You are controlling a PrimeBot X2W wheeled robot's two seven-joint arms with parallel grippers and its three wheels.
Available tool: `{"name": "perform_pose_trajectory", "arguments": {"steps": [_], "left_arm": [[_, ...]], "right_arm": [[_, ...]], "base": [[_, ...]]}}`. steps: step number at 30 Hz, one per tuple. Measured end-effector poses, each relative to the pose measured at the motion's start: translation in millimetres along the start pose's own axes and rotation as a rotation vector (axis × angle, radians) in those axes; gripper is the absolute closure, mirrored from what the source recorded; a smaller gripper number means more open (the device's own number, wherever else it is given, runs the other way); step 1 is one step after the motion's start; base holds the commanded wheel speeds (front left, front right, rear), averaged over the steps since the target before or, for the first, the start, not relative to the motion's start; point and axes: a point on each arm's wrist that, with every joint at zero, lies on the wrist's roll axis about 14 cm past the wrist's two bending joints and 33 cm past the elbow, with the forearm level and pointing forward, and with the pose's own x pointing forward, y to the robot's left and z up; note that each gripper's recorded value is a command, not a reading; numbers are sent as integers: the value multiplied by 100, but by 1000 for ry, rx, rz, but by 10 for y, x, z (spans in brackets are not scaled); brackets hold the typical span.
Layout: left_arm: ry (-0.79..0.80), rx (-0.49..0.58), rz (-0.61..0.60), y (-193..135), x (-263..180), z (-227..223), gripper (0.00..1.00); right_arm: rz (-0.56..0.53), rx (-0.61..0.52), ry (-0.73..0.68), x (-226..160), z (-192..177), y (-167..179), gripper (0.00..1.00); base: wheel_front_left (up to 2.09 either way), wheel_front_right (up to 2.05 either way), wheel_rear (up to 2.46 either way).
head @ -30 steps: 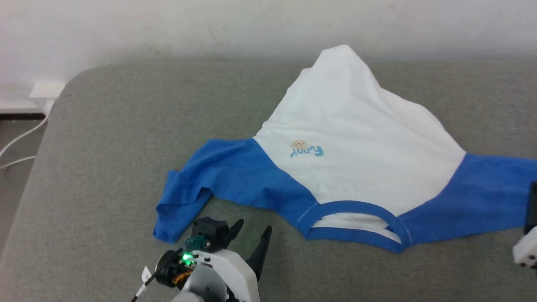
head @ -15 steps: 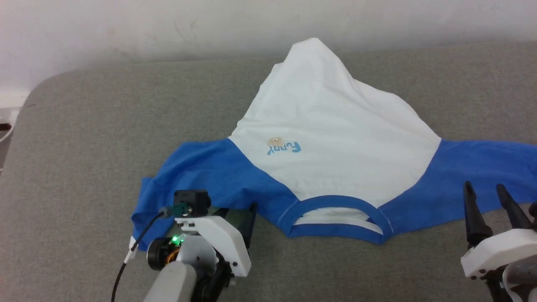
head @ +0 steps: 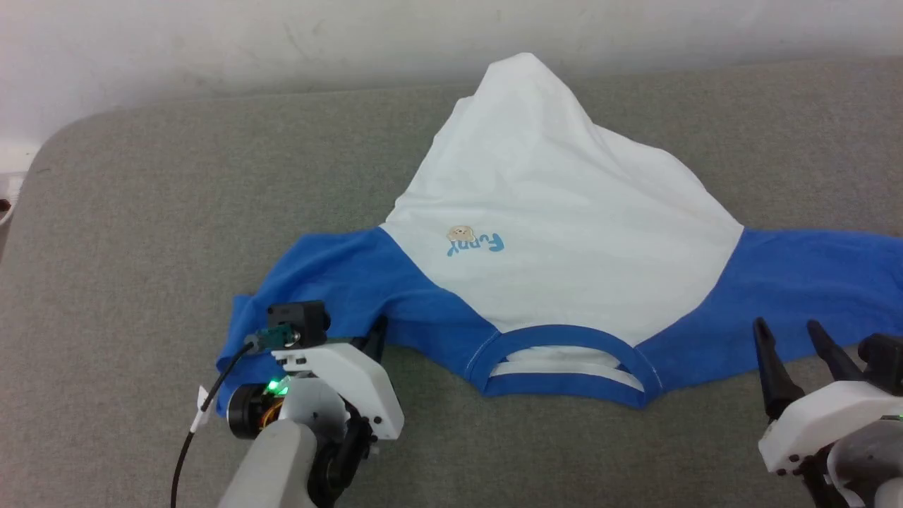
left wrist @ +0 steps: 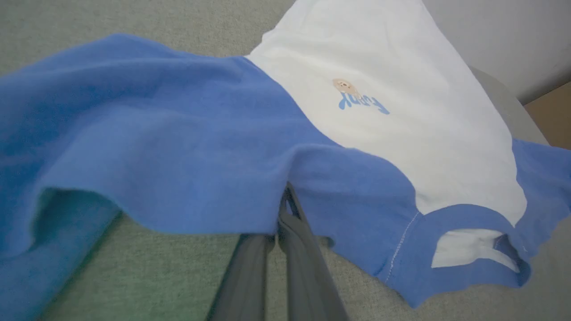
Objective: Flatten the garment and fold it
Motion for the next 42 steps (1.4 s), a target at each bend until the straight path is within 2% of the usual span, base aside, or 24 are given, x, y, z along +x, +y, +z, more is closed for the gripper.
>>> {"name": "perform_pose_trajectory", "arguments": {"steps": [3, 7, 10, 14, 20, 23, 32, 36, 42], "left_arm": [[-14, 7, 19, 52, -37, 5, 100], [-7, 9, 52, 159, -102, -58, 100], [-11, 5, 70, 216, -123, -58, 100], [-5, 3, 78, 250, -122, -86, 100], [3, 2, 87, 288, -109, -130, 100], [-4, 3, 88, 295, -107, -123, 100], [-55, 27, 65, 227, -169, 15, 100], [-124, 31, 18, 117, -244, 226, 100], [-252, -4, -142, -224, -464, 751, 100]], "right_arm": [[-20, 19, 72, -3, -125, -73, 0], [-66, 96, 245, -44, -486, -244, 0], [-73, 149, 323, -21, -652, -262, 0], [-85, 213, 380, 79, -784, -283, 0], [-85, 262, 374, 345, -755, -254, 0], [-74, 251, 373, 424, -735, -212, 100], [-58, 238, 320, 370, -598, -160, 100], [-54, 210, 232, 283, -337, -187, 100], [-39, 140, 85, 84, 240, -201, 100]], "base": [[0, 0, 0], [0, 0, 0], [0, 0, 0], [0, 0, 0], [0, 0, 0], [0, 0, 0], [0, 0, 0], [0, 0, 0], [0, 0, 0]]}}
